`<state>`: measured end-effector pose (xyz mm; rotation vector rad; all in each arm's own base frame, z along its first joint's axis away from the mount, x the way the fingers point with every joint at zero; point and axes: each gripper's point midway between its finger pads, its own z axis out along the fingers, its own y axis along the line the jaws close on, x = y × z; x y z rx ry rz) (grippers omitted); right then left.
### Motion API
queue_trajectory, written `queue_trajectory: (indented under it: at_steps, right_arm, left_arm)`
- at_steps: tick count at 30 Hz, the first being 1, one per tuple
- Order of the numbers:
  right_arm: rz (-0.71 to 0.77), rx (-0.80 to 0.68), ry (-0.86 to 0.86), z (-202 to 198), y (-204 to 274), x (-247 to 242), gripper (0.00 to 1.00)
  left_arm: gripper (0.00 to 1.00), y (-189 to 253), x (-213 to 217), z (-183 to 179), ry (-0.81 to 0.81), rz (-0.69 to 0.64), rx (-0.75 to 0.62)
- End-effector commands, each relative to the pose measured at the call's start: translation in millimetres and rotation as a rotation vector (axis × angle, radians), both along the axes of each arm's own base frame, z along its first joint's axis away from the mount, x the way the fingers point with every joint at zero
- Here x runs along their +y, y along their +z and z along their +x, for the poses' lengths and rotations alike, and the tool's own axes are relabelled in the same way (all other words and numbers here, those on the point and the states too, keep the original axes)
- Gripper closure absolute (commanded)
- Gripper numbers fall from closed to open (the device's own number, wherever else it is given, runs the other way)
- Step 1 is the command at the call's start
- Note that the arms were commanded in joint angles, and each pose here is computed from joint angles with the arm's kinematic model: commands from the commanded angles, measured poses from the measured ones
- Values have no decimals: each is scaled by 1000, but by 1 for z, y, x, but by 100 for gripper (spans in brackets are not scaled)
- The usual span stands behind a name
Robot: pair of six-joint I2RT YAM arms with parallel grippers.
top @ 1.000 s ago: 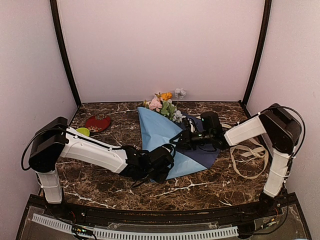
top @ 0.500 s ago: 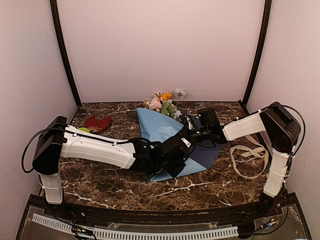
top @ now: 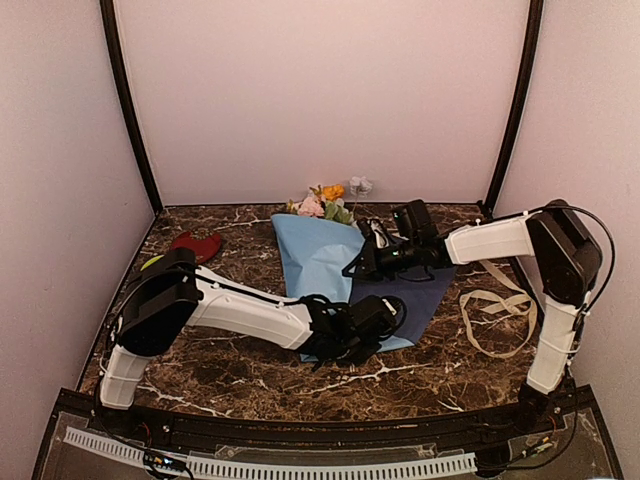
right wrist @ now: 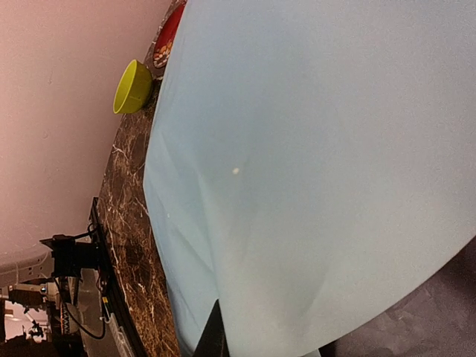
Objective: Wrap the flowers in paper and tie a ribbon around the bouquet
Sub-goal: Fold the 1/4-folded wrapping paper at the center of the board, then press the fold line on the 2/3-folded wrapping paper.
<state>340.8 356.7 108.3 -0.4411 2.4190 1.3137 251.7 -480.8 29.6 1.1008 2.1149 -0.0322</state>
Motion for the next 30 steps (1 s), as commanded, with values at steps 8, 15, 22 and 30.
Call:
queue_trajectory:
  at_steps: [8,15,22,30]
  right_arm:
    - [-133,-23,-78,35,-16,-38,100]
    - [-206,34,-91,34,-64,-49,100]
    - [-235,39,-106,41,-80,-54,100]
    - [-258,-4,-106,46,-67,-56,100]
  left_arm:
    - [76,-3,-4,-14,-39,-35,96]
    - [69,44,-42,-33,-201,-151,33]
    - [59,128,-56,-62,-332,-364,10]
    - [67,106,51,-3,64,-306,-23]
